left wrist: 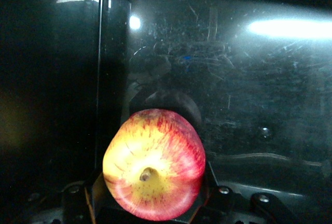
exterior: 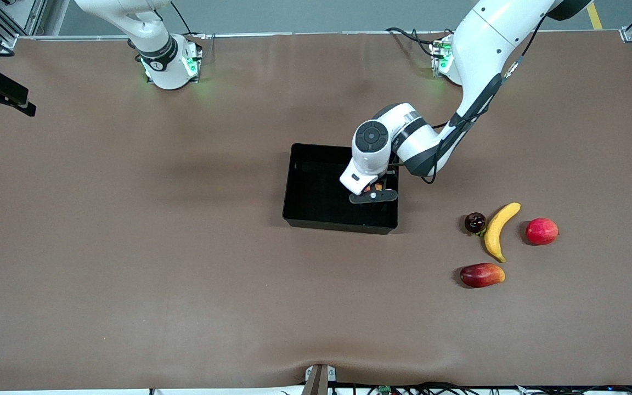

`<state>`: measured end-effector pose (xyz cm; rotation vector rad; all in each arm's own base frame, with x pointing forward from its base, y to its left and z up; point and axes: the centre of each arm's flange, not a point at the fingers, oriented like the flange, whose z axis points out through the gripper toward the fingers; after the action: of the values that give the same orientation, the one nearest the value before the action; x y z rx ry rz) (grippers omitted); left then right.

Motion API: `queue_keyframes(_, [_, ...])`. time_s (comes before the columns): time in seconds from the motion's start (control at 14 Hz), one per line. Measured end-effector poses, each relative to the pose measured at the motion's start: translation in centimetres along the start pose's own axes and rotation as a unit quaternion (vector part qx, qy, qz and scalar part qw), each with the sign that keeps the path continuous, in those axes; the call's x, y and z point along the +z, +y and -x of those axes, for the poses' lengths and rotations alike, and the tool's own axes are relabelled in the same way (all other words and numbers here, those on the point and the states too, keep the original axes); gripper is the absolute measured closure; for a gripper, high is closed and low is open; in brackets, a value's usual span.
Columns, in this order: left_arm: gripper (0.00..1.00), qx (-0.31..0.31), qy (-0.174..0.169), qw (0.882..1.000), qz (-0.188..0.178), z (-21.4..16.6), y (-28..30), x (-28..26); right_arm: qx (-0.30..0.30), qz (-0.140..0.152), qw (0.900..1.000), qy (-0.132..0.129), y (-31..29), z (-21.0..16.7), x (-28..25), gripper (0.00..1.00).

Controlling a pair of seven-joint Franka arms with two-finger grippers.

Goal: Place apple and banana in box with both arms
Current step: 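Lower the apple into the box and open the left gripper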

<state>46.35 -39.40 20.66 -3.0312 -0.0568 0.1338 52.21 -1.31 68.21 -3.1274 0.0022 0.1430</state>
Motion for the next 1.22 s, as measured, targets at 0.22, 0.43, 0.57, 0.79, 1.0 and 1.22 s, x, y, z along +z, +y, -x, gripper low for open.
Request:
queue_keyframes(0.22, [0.27,-0.012,-0.001,1.0,0.0,0.6,0.5,0.0,0.001,0.004,1.0,0.006,0.1,-0.2,-0.1,0.0])
queue_keyframes(0.43, [0.27,-0.018,-0.001,1.0,-0.002,1.1,0.9,0.0,0.002,0.005,1.0,0.006,0.2,-0.2,-0.1,0.0])
queue_keyframes(0.57, [0.27,-0.018,-0.001,1.0,-0.002,1.2,1.0,0.0,0.006,0.005,1.0,0.006,0.6,-0.2,-0.1,0.0])
queue_keyframes(0.79, [0.27,-0.016,-0.002,1.0,-0.006,1.8,1.4,0.1,0.007,0.005,1.0,0.008,0.8,-0.3,-0.1,0.0])
queue_keyframes(1.0, [0.27,-0.018,-0.005,1.0,-0.01,2.4,1.7,0.1,0.007,0.005,1.0,0.01,0.7,-0.4,-0.1,0.0])
queue_keyframes(1.22, [0.27,-0.022,-0.008,1.0,-0.012,3.0,2.0,0.1,-0.003,0.005,1.0,0.014,0.8,-0.5,-0.1,0.0])
